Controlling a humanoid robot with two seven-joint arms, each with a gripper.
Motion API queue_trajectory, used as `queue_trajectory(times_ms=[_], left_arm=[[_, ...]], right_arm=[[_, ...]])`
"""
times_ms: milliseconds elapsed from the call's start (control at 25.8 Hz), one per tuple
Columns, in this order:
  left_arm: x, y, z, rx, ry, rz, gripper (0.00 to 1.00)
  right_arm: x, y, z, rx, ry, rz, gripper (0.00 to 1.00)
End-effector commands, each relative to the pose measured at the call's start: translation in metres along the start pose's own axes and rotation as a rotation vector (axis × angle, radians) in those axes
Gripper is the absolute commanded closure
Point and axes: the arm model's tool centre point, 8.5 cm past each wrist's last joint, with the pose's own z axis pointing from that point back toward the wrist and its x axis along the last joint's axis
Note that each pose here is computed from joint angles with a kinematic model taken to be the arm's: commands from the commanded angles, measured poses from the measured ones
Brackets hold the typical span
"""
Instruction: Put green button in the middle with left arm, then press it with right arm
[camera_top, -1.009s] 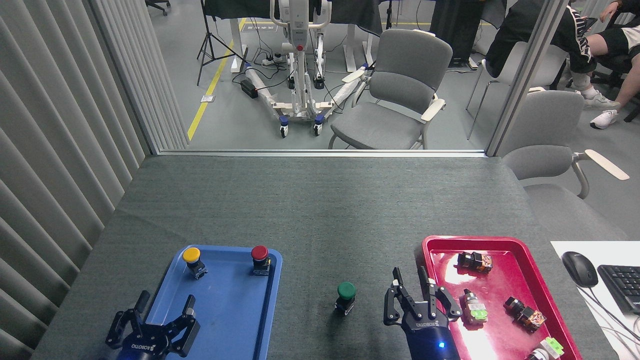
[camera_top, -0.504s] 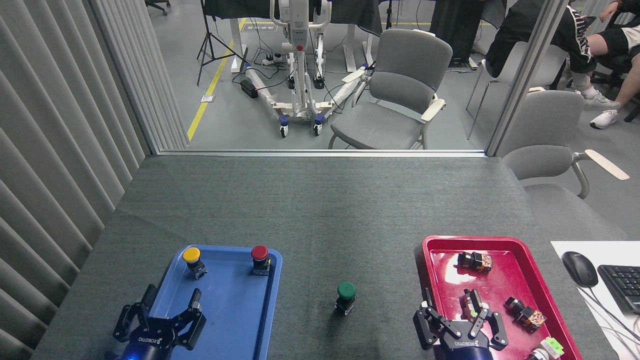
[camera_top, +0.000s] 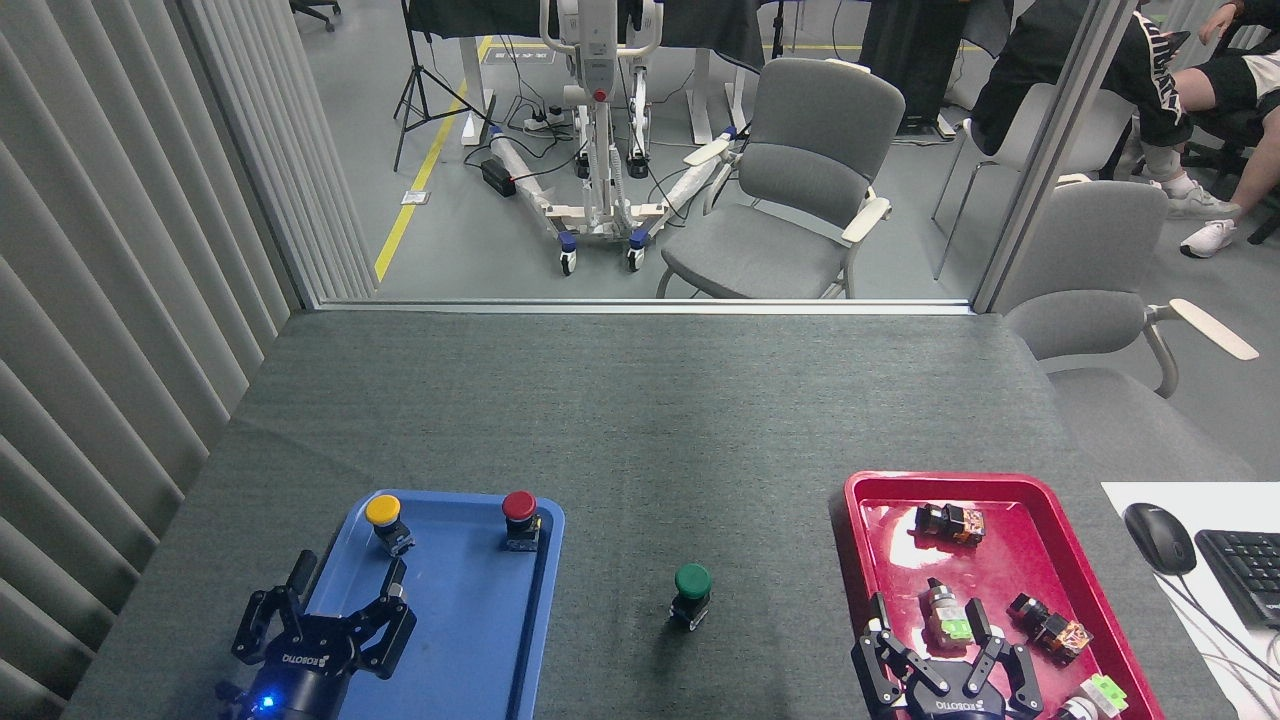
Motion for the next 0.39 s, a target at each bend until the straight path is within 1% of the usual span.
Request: queue_trajectory(times_ms=[0,155,349], left_arm=[[0.0,0.001,-0.003,0.002,0.003,0.001,0.0],[0.001,0.001,-0.003,0.003,0.001,0.001,0.01],[0.004,0.015,-0.009,0.043,-0.008,-0.005,0.01]], right_arm=[[-0.004,-0.001,0.0,-0.003,0.002,0.0,0.01],[-0.007,0.0,0.003,0.0,0.008,0.004,0.01],[-0.009,-0.001,0.003,0.0,0.007,0.013,0.01]])
